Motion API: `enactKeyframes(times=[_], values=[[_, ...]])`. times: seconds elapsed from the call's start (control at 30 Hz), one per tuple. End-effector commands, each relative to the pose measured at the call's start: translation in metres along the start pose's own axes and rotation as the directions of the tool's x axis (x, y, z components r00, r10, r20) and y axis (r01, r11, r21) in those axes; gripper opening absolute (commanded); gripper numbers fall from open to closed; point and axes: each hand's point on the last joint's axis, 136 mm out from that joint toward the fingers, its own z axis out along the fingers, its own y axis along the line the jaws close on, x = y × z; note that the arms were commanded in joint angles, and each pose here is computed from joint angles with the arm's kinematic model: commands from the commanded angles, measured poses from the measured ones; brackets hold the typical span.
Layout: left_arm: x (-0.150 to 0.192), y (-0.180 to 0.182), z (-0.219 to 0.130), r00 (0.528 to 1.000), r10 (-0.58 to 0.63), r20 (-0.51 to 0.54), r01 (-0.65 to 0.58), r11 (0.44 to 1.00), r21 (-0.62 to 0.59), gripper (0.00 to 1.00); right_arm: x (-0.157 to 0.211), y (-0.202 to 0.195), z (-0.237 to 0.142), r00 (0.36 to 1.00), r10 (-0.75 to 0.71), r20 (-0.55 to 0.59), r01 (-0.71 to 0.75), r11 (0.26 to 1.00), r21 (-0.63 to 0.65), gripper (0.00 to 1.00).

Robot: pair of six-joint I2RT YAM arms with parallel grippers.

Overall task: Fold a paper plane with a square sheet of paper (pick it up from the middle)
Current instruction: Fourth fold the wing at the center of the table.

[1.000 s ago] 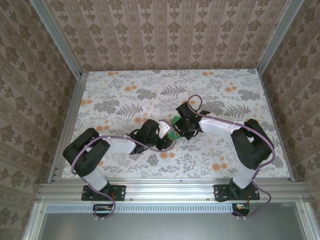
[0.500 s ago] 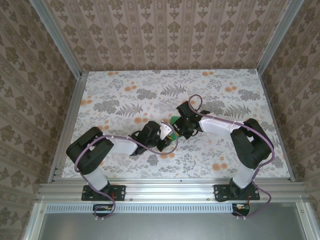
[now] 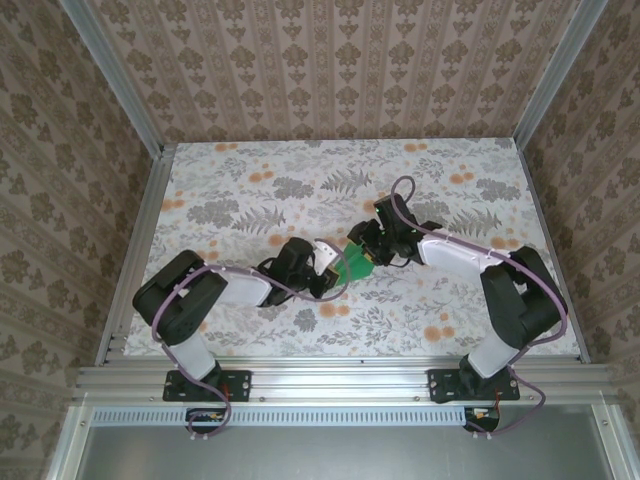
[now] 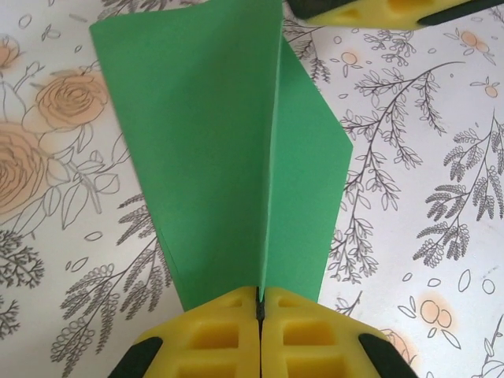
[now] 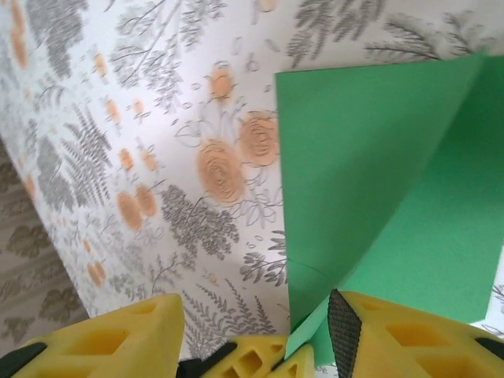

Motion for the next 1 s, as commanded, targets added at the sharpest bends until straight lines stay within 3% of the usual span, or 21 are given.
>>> enactKeyframes(times=[0.0, 0.23, 0.6, 0.97], values=[[0.004, -0.006, 0.001, 0.995, -0.099, -0.015, 0.1, 0.99, 0.103, 0.06, 0.007, 0.004, 0.003, 0.988, -0.153, -0.008, 0.151, 0.983, -0.099, 0.52], [0.007, 0.001, 0.003, 0.983, -0.18, -0.045, 0.184, 0.974, 0.128, 0.05, 0.019, -0.002, 0.009, 0.97, -0.243, -0.003, 0.237, 0.947, -0.214, 0.46], [0.003, 0.019, 0.003, 0.927, -0.366, -0.079, 0.375, 0.912, 0.169, 0.01, 0.032, -0.02, 0.026, 0.947, -0.316, -0.054, 0.298, 0.93, -0.217, 0.32], [-0.008, 0.012, -0.002, 0.892, -0.433, -0.131, 0.452, 0.851, 0.269, 0.0, 0.028, -0.022, 0.043, 0.947, -0.314, -0.074, 0.294, 0.934, -0.203, 0.31]])
